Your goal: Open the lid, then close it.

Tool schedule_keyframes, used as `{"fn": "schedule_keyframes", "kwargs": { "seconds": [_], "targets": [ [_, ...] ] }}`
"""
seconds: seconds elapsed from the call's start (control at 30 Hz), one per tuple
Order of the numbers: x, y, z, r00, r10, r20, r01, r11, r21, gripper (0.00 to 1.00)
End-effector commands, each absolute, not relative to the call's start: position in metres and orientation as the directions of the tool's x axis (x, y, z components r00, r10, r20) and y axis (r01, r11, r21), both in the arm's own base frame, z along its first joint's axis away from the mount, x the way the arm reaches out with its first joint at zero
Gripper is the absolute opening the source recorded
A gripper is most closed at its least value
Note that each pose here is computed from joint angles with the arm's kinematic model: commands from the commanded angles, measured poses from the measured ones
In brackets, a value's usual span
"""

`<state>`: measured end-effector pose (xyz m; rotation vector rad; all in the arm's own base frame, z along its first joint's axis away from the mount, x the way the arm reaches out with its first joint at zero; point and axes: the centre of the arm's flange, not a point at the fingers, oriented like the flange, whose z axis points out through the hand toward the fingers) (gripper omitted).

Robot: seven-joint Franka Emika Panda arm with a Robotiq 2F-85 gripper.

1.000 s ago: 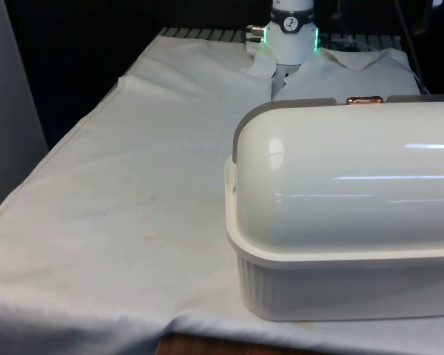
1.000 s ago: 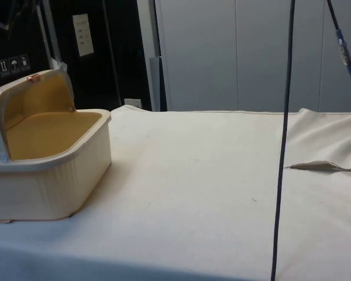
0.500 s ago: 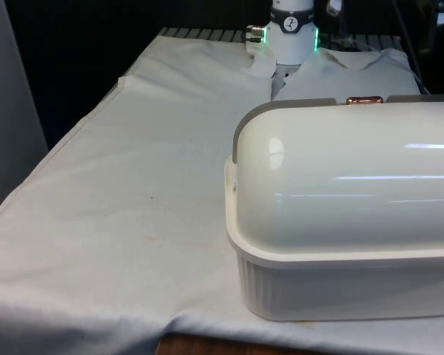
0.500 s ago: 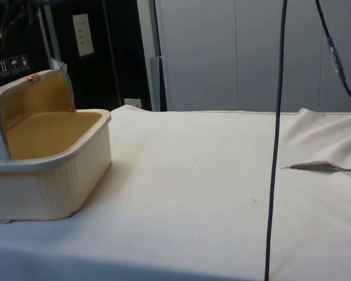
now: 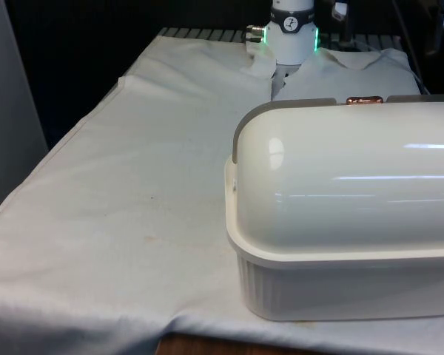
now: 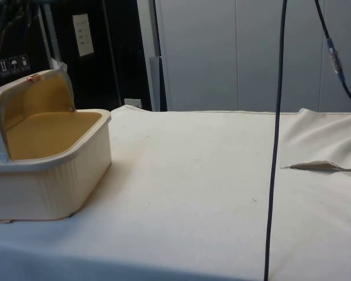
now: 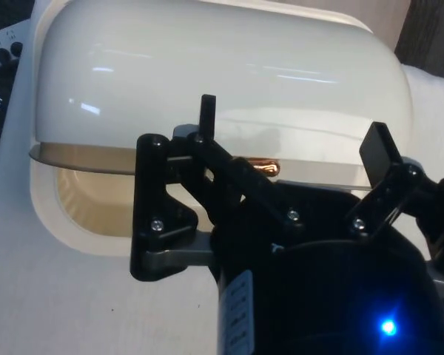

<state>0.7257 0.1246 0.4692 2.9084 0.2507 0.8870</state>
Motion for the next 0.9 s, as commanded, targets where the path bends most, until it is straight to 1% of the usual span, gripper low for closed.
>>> {"fn": "schedule_keyframes", "kwargs": {
  "seconds": [0.0, 0.13, 0.2, 0.23, 0.33, 0.73, 0.8, 0.87],
  "targets": [
    [0.7253, 0.1262, 0.4688, 0.818, 0.18, 0.546, 0.128, -0.983, 0.132, 1.0],
    [0.7248, 0.1299, 0.468, 0.818, 0.183, 0.545, 0.132, -0.982, 0.133, 1.0],
    [0.7247, 0.13, 0.468, 0.818, 0.183, 0.545, 0.131, -0.982, 0.133, 0.98],
    [0.7246, 0.1307, 0.468, 0.818, 0.184, 0.545, 0.132, -0.982, 0.134, 0.87],
    [0.7244, 0.1322, 0.468, 0.818, 0.185, 0.545, 0.133, -0.982, 0.133, 0.71],
    [0.7243, 0.1331, 0.4671, 0.819, 0.185, 0.544, 0.133, -0.982, 0.134, 0.14],
    [0.7239, 0.133, 0.4654, 0.821, 0.188, 0.54, 0.138, -0.982, 0.131, 0.0],
    [0.724, 0.1332, 0.4598, 0.822, 0.182, 0.54, 0.134, -0.983, 0.126, 0.0]
  ]
}}
